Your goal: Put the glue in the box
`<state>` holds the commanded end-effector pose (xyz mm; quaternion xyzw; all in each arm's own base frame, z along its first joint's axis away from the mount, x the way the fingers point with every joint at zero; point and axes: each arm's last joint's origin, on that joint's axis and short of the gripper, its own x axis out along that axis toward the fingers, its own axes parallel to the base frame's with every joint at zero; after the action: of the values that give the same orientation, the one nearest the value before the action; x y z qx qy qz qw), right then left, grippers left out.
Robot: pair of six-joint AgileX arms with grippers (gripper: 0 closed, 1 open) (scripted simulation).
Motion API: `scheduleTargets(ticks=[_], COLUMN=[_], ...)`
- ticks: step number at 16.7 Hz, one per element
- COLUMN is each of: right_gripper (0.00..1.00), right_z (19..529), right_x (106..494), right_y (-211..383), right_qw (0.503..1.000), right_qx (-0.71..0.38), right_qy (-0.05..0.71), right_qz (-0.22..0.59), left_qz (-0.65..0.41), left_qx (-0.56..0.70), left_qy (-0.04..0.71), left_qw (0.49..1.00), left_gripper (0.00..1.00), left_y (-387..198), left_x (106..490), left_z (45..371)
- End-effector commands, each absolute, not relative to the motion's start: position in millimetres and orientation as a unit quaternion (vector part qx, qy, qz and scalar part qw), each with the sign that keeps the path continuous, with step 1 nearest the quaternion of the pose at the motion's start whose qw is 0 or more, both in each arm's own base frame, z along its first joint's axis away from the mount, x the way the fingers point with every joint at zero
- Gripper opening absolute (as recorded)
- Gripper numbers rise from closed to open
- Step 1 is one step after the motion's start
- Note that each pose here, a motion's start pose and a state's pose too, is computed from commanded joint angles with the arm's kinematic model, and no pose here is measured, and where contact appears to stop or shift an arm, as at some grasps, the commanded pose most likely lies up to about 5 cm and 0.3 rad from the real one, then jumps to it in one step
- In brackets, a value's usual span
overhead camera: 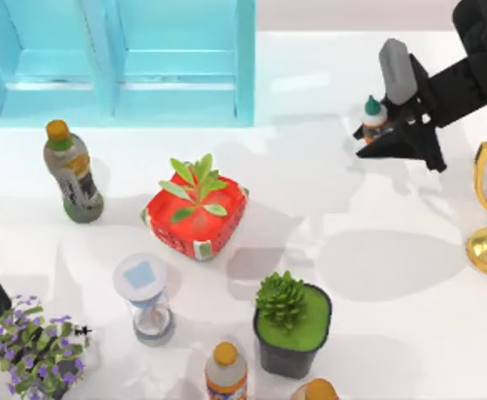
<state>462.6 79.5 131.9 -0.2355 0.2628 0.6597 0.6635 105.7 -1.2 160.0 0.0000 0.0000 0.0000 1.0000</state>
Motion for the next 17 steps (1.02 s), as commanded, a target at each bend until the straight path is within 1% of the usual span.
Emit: scheduleTargets(ticks=[4, 9, 10, 13, 15, 17], right_gripper=[0.0, 0.0, 0.0, 0.0, 0.0, 0.0], right_z=[172.3, 172.6, 174.3, 185.5, 195.5, 205.5], right_x=[460.8, 461.0, 462.3, 467.8, 465.5, 451.9], right_y=[80.0, 79.5, 74.9, 33.1, -13.2, -67.0], right_qw=[0.666, 0.667, 0.673, 0.725, 0.777, 0.831], right_qx=[-0.246, -0.246, -0.245, -0.23, -0.213, -0.191], right_qy=[0.252, 0.252, 0.252, 0.254, 0.254, 0.25], right_qz=[0.657, 0.657, 0.651, 0.597, 0.536, 0.458], left_qz=[0.0, 0.0, 0.0, 0.0, 0.0, 0.0], left_qx=[0.0, 0.0, 0.0, 0.0, 0.0, 0.0], left_qy=[0.0, 0.0, 0.0, 0.0, 0.0, 0.0], left_qw=[1.0, 1.0, 1.0, 1.0, 1.0, 1.0], left_gripper=[1.0, 1.0, 1.0, 1.0, 1.0, 1.0], left_y=[-1.2, -1.2, -1.2, -1.2, -1.2, -1.2], left_x=[105.7, 105.7, 105.7, 105.7, 105.7, 105.7], left_z=[160.0, 160.0, 160.0, 160.0, 160.0, 160.0])
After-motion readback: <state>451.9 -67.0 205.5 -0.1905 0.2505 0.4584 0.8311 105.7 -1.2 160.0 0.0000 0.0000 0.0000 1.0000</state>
